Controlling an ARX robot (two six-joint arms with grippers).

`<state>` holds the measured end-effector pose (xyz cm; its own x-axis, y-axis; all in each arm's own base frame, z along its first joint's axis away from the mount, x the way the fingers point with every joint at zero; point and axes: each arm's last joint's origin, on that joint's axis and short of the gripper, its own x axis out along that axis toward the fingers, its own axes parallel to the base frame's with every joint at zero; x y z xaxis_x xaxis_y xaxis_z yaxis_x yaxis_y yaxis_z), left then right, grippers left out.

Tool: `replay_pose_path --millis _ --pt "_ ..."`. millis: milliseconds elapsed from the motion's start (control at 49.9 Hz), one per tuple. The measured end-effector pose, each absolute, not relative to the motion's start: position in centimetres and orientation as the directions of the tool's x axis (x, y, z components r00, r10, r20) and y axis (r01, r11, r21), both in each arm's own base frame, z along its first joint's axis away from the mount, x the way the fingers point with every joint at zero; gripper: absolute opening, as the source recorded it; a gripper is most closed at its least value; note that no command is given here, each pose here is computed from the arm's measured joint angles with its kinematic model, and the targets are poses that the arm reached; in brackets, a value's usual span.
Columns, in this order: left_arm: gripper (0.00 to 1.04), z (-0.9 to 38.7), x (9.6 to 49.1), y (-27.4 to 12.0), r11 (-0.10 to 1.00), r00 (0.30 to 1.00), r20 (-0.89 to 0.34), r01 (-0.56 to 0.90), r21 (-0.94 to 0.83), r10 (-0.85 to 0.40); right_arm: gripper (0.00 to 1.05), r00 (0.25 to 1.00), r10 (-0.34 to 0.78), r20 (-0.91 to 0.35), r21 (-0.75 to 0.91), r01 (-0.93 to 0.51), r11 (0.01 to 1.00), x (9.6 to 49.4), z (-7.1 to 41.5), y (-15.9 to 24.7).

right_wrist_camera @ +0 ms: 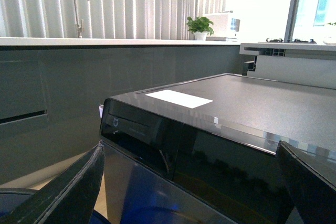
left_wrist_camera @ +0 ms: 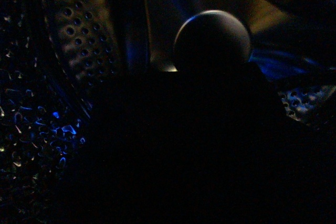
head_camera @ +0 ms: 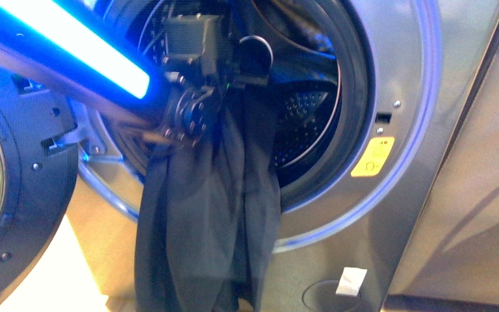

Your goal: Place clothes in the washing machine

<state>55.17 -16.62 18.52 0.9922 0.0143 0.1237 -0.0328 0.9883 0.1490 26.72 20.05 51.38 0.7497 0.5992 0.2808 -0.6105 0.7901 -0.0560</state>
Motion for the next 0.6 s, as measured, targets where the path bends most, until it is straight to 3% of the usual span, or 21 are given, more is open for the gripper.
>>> replay_pose_path --millis 601 --pt "0.06 19.7 58.9 -17.1 0.983 0.998 0.055 -0.027 0.180 0.018 0.97 0.750 0.599 0.281 -0.056 -0.611 0.790 26.7 51.4 20.1"
